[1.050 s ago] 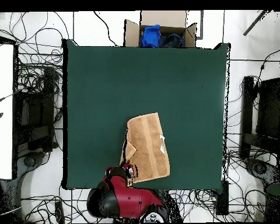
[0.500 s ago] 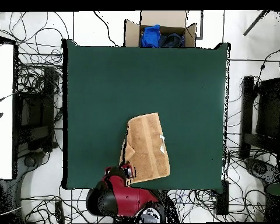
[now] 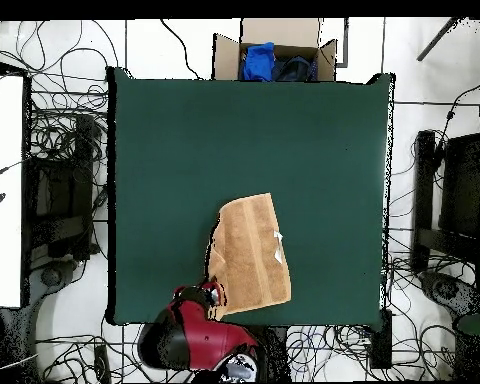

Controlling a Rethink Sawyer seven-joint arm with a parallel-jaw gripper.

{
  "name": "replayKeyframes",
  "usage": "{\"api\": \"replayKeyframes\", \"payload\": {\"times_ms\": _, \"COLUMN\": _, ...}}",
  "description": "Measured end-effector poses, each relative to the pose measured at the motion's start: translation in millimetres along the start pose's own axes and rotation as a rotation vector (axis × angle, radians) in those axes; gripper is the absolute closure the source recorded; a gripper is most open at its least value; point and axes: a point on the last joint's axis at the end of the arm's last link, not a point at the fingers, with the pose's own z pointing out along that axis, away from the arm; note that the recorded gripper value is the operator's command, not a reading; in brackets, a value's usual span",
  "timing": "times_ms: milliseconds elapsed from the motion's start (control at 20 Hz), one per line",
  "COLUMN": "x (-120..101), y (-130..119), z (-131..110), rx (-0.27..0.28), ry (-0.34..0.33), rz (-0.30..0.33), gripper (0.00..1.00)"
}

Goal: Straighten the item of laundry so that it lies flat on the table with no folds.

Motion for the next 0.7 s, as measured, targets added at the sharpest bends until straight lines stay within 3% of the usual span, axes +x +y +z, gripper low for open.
{"api": "replayKeyframes", "payload": {"times_ms": 700, "x": -5, "y": 10, "z": -3, "rx": 0.03, "ry": -0.002, "rz": 0.022, "gripper": 1.0}}
